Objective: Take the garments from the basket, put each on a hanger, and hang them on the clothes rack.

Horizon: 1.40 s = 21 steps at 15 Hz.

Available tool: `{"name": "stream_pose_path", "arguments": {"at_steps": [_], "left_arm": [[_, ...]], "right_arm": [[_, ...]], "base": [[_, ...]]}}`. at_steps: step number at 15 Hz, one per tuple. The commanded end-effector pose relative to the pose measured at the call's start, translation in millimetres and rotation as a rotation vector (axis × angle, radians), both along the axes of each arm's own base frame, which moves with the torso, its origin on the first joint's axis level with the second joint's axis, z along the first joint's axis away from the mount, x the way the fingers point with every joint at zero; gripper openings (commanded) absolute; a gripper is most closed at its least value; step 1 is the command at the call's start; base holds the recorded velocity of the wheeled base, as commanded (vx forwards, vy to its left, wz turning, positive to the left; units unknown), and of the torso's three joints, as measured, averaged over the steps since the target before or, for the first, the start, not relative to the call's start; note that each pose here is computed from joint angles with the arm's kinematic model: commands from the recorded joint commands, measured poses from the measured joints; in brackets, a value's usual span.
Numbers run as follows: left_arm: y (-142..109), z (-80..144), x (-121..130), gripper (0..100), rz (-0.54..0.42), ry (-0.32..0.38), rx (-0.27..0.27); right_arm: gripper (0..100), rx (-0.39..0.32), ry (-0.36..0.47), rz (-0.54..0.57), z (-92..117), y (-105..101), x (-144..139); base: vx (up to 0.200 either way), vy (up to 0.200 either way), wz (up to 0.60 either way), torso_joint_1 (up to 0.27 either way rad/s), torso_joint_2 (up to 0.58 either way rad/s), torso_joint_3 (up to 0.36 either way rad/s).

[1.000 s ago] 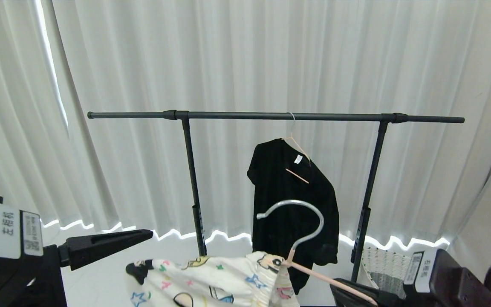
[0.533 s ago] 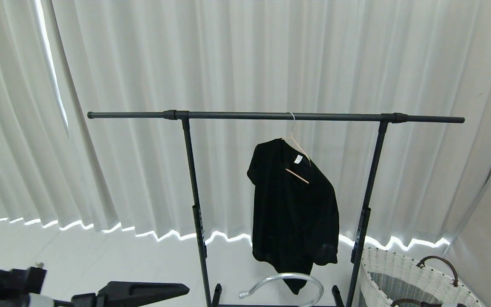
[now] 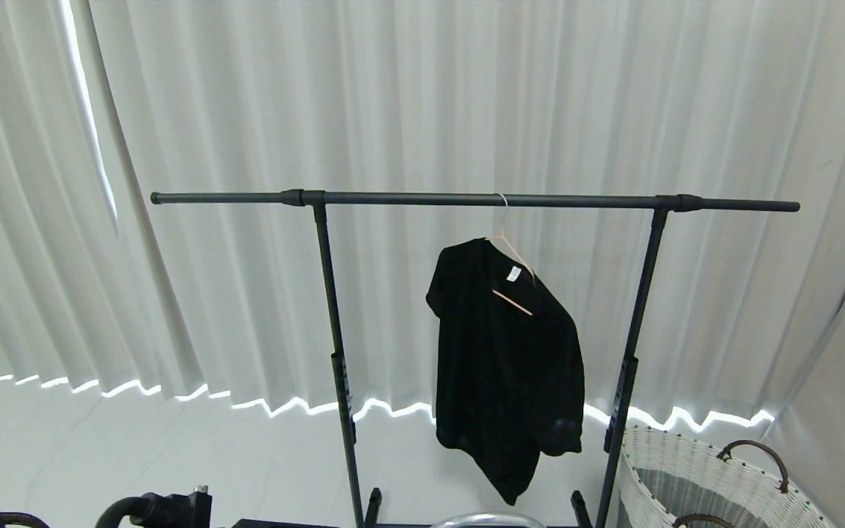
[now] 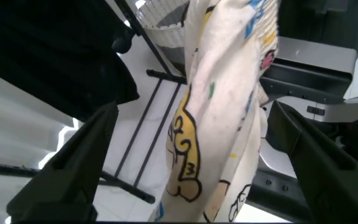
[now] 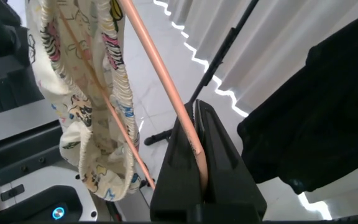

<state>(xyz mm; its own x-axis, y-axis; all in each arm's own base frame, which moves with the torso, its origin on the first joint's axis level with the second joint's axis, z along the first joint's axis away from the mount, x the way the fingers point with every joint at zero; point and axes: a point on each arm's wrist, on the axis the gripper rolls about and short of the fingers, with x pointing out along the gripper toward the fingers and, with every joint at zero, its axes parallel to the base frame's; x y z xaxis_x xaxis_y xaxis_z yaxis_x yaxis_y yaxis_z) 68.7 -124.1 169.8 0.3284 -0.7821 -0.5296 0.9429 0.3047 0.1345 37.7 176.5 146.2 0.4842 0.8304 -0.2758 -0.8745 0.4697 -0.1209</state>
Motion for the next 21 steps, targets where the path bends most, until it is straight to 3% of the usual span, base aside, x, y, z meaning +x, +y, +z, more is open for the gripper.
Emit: {"name": "stream_pose_path", "arguments": {"at_steps": [1, 7, 8, 11, 14, 16, 18, 21], "left_arm": [[-3.1, -3.7, 1.9, 0, 0.002, 0.012, 0.021], [-1.0, -9.7, 1.3, 0, 0.009, 0.023, 0.042], [-0.5, -9.9, 2.8, 0, 0.019, 0.024, 0.043], [2.9, -12.4, 6.3, 0, 0.055, 0.024, 0.053], [15.0, -20.8, 9.5, 0, 0.207, -0.027, 0.111], [20.5, -19.1, 10.9, 0, 0.305, -0.072, 0.122], [23.0, -10.8, 16.2, 0, 0.357, -0.092, 0.091], [18.7, 22.7, 29.4, 0, 0.420, -0.151, -0.018]], "right_arm": [[0, -0.002, 0.000, 0.004, -0.3, 0.5, -0.6], [0, -0.003, 0.000, 0.004, -0.8, -0.1, -0.7], [100, -0.009, 0.001, 0.003, -2.3, -1.0, -0.9], [100, -0.020, -0.007, 0.001, -4.7, -5.6, -1.3], [100, -0.042, -0.026, -0.062, -10.4, -17.2, -0.5], [100, -0.050, -0.023, -0.072, -13.5, -20.7, -0.7], [100, -0.060, -0.006, -0.076, -17.3, -21.5, -0.4], [100, -0.063, 0.100, -0.113, -26.9, -7.7, 2.3]], "base": [[0.000, 0.000, 0.00, 0.000, 0.00, 0.000], [0.000, 0.000, 0.00, 0.000, 0.00, 0.000], [0.000, 0.000, 0.00, 0.000, 0.00, 0.000], [0.000, 0.000, 0.00, 0.000, 0.00, 0.000], [0.000, 0.000, 0.00, 0.000, 0.00, 0.000], [0.000, 0.000, 0.00, 0.000, 0.00, 0.000], [0.000, 0.000, 0.00, 0.000, 0.00, 0.000], [0.000, 0.000, 0.00, 0.000, 0.00, 0.000]]}}
